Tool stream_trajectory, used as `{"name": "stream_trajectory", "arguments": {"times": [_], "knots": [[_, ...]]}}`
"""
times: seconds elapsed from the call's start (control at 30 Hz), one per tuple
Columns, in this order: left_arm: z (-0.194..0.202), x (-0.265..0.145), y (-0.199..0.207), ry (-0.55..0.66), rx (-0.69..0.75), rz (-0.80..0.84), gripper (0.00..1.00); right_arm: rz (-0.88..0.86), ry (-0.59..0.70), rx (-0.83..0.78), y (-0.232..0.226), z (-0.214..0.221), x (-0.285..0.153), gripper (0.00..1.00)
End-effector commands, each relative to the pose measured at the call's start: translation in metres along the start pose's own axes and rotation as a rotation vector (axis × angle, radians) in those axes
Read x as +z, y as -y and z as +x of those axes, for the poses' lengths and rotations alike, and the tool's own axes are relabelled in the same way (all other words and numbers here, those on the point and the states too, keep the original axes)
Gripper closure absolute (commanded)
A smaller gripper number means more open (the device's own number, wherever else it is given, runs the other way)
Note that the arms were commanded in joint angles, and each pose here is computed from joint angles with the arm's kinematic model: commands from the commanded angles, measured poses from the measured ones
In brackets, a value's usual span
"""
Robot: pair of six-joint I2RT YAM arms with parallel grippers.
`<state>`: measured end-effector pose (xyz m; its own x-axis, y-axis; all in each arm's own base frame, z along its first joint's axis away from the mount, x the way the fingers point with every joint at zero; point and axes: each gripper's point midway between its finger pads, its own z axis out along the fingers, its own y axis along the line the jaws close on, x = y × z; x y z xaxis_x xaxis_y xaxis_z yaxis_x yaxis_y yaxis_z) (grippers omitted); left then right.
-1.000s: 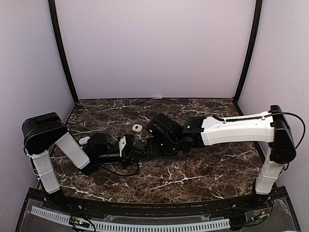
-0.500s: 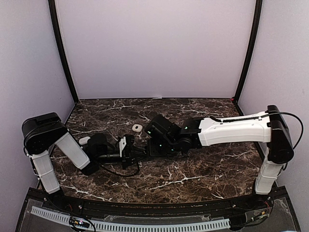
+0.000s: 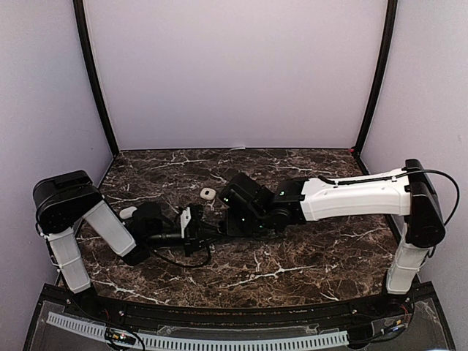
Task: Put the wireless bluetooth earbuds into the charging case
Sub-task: Adjust the right earbud in the right side groove of the charging case.
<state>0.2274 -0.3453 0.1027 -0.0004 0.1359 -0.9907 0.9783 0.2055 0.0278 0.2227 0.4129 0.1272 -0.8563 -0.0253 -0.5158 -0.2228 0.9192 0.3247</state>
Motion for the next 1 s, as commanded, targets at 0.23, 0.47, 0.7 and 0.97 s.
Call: {"name": "stream_trajectory", "arguments": {"times": [0.23, 0.47, 0.7, 0.97], "knots": [[-0.0164, -0.0042, 0.0036, 0.043, 0.033, 0.002, 1.0, -0.019, 0.049, 0.032, -0.0004, -0.0146, -0.0131, 0.57], [-0.0172, -0.0044, 0.0032, 0.045, 0.032, -0.001, 1.0, -0.016, 0.052, 0.033, 0.0021, -0.0163, -0.0149, 0.58], [-0.017, -0.0047, 0.0033, 0.045, 0.03, -0.002, 1.0, -0.016, 0.054, 0.031, 0.0042, -0.017, -0.0155, 0.58], [-0.018, -0.0047, 0.0033, 0.049, 0.032, -0.001, 1.0, -0.051, 0.035, 0.004, -0.0037, -0.0144, -0.0122, 0.53]]}}
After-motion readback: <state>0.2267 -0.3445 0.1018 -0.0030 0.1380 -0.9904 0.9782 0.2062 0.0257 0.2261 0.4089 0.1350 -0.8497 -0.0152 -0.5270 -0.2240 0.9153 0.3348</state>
